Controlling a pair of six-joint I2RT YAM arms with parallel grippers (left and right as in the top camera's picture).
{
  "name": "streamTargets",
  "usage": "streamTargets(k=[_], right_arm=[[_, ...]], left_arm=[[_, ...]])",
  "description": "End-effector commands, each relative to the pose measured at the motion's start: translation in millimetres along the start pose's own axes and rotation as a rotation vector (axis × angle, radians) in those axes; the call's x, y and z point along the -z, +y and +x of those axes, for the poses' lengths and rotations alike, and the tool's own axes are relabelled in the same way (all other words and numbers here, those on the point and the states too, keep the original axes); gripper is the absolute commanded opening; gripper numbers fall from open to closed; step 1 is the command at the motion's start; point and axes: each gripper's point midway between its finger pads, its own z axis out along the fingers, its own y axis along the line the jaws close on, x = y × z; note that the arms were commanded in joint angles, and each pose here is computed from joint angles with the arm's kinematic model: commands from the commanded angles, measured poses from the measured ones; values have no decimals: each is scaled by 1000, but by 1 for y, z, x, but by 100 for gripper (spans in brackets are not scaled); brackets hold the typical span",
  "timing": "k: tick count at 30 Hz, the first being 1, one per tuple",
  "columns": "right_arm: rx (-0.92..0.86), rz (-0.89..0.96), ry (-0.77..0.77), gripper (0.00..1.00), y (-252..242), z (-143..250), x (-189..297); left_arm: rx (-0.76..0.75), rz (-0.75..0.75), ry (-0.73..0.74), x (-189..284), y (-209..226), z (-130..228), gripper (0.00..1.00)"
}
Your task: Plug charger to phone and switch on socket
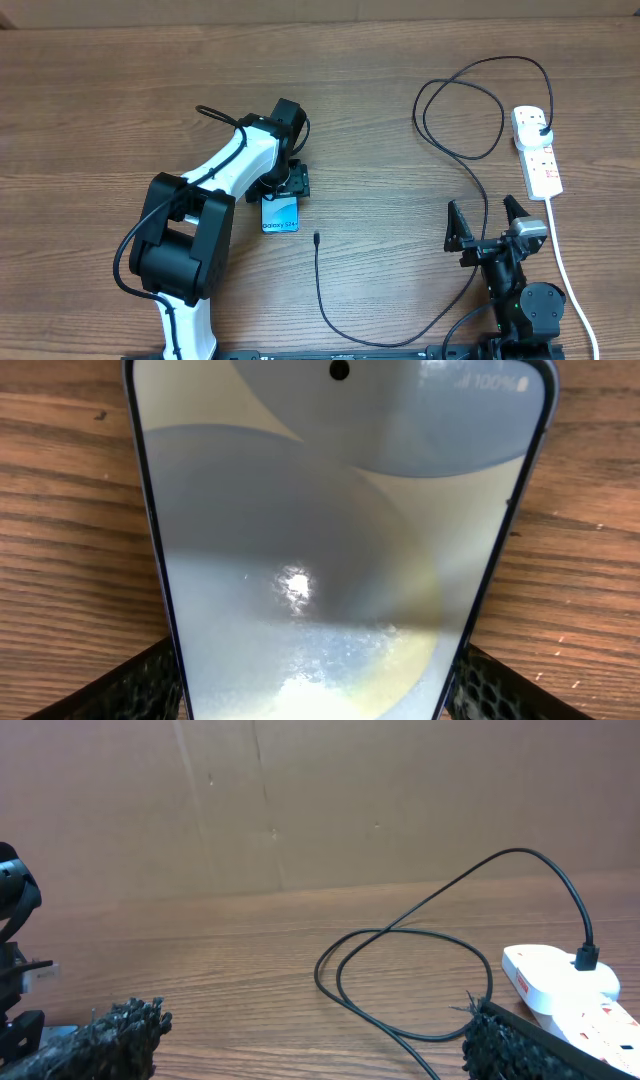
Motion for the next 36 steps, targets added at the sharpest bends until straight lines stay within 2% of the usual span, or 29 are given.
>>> streamTargets(k=[1,9,14,17,24,34,36], right_arm=[[-5,2,-3,100,0,2,0],[-5,2,-3,100,0,2,0],[-5,2,-3,100,0,2,0],[-5,2,-3,100,0,2,0],[-5,2,-3,100,0,2,0],[-5,2,-3,100,0,2,0],[-5,2,-3,100,0,2,0]], left_arm=[[-14,-49,45,-21,9,13,79],[-14,-49,44,-21,9,13,79],[-14,-50,47,-21,9,13,75],[-14,-51,49,-21,9,14,76],[-14,-52,51,-20,10,14,100],[-14,-51,49,-21,9,14,100],[-14,-51,48,-21,9,13,83]])
